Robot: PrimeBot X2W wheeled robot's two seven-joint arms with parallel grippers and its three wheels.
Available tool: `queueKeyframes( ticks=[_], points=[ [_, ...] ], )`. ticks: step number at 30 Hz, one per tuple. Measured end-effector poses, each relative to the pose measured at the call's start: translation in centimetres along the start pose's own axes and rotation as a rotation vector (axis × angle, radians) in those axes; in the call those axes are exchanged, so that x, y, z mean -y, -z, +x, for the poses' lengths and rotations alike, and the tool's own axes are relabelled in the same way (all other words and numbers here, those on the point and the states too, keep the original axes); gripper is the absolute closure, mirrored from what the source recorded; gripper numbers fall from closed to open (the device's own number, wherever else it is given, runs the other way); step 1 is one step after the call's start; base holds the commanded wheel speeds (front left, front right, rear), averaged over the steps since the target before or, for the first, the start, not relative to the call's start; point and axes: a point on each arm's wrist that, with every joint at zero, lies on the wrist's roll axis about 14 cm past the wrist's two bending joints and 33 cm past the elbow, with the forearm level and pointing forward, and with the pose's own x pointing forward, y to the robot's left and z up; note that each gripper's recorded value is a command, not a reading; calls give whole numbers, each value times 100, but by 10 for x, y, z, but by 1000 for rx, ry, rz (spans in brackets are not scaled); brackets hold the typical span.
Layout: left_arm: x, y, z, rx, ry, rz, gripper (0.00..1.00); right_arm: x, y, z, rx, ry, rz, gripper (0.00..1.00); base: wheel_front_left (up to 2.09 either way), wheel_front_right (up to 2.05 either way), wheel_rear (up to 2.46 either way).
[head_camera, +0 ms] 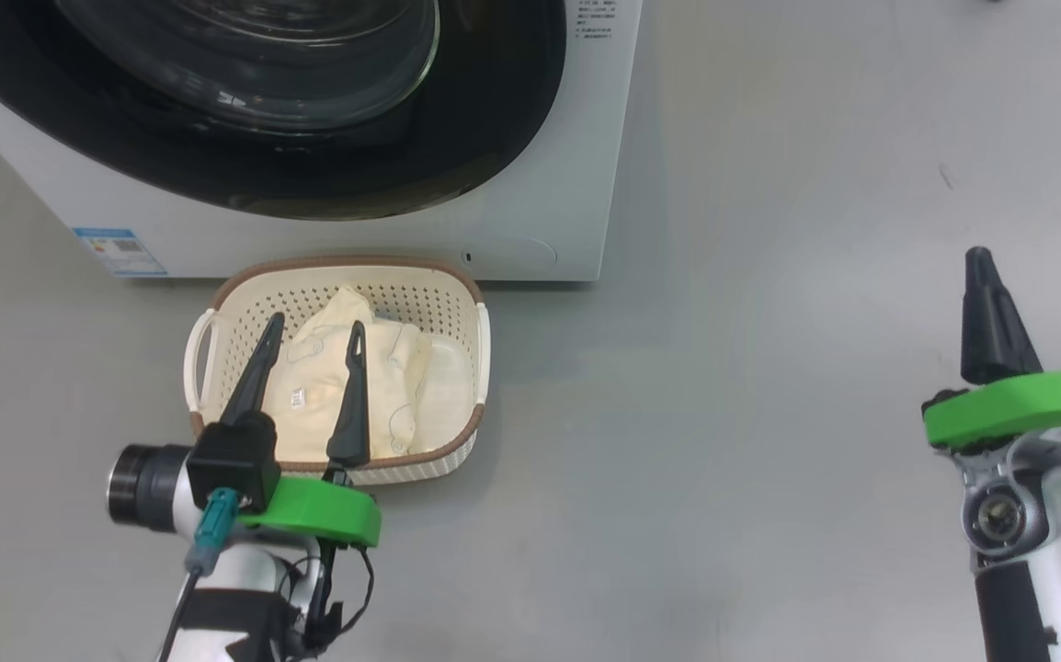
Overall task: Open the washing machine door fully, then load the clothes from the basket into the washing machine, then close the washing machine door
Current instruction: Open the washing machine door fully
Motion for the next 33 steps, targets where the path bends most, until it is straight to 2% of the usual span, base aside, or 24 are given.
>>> queueKeyframes(
  ticks=[3,8,9,11,14,19,22,33],
  points=[
    [-3,2,3,-3,-10,1,0,-4,-3,15,9,7,177,100,0,0,0],
    [-9,7,6,-14,-23,4,0,-15,-8,42,5,6,692,100,0,0,0],
    [-9,7,6,-14,-23,4,0,-15,-8,42,5,6,692,100,0,0,0],
    [-10,10,6,-21,-24,4,0,-18,-10,52,3,-1,860,100,0,0,0],
    [-12,12,8,-22,-26,7,0,-26,-8,65,-20,-25,1047,100,0,0,0],
    [-15,16,11,-29,-33,11,0,-47,5,90,-110,-67,1285,100,0,0,0],
    [-16,19,14,-35,-32,12,0,-63,9,106,-164,-104,1351,100,0,0,0],
    [-24,29,27,-44,-47,1,0,-150,31,157,-448,-283,1301,100,0,0,0]
  ],
)
